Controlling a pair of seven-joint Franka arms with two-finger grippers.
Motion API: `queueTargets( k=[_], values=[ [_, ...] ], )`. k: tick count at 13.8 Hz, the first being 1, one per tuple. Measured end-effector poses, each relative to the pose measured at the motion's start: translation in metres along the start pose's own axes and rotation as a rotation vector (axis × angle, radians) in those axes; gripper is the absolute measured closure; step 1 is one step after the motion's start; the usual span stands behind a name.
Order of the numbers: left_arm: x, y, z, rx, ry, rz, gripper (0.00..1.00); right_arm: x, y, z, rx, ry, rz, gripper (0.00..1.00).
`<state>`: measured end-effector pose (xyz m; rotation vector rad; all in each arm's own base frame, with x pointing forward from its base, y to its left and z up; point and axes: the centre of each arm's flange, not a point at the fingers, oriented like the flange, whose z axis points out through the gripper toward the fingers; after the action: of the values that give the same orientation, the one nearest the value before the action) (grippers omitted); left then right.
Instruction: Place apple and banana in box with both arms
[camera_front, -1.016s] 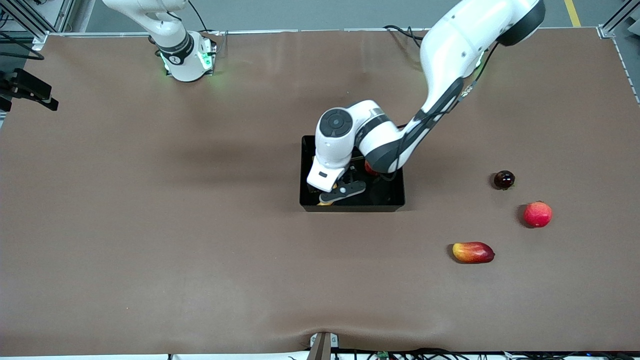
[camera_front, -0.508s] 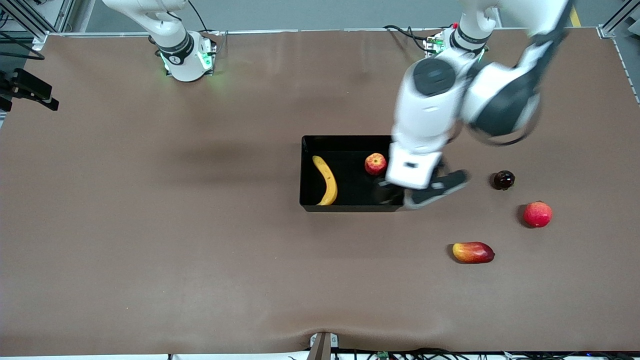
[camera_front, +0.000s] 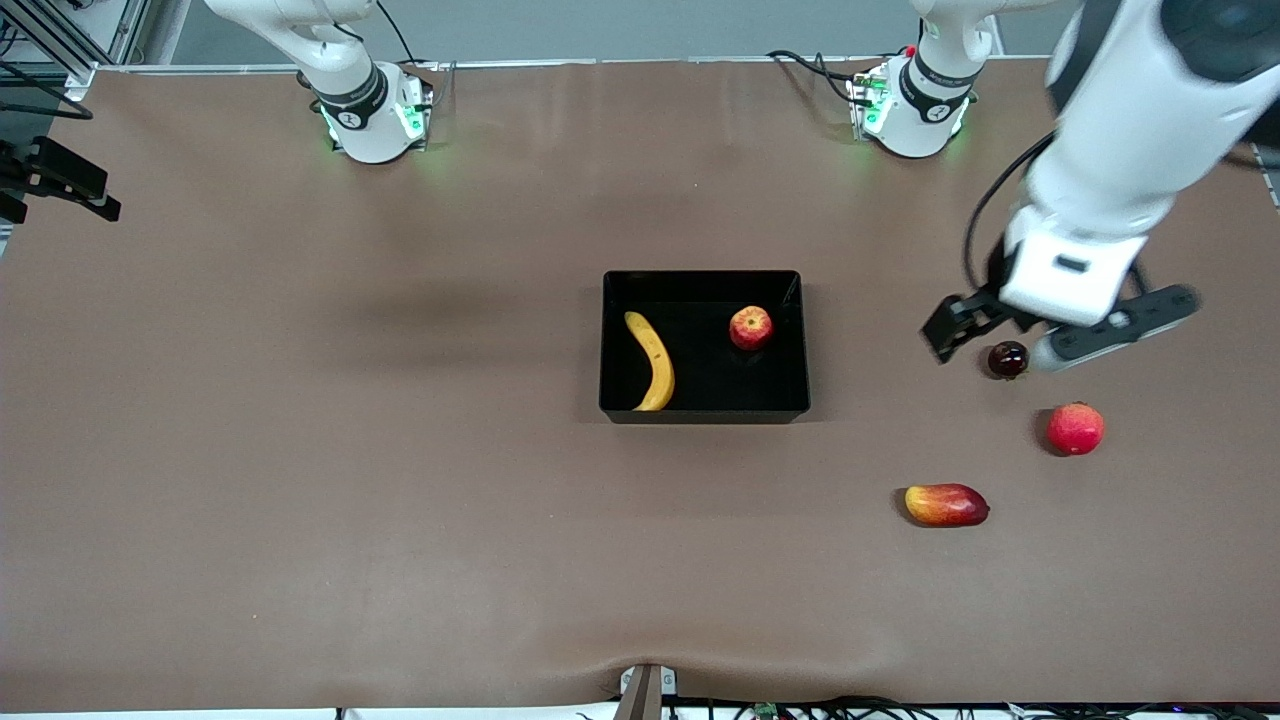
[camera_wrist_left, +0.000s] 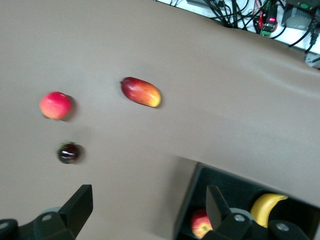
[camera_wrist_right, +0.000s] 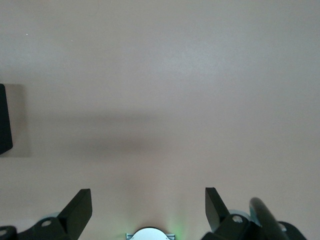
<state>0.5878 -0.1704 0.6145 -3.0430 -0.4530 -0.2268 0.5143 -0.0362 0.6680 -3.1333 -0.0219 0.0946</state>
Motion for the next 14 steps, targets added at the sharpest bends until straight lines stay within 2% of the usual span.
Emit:
queueTargets(
  k=[5,8,14],
  values=[
    [0.011,-0.074,-0.018,0.0,-0.083,0.132,0.0,0.0,0.0,0.0,0.0,0.0,0.0,0.0],
    [0.013,-0.111,-0.024,-0.031,-0.132,0.188,0.0,0.0,0.0,0.0,0.0,0.0,0.0,0.0],
    [-0.016,-0.137,-0.036,-0.024,-0.146,0.211,0.0,0.0,0.0,0.0,0.0,0.0,0.0,0.0]
  ],
)
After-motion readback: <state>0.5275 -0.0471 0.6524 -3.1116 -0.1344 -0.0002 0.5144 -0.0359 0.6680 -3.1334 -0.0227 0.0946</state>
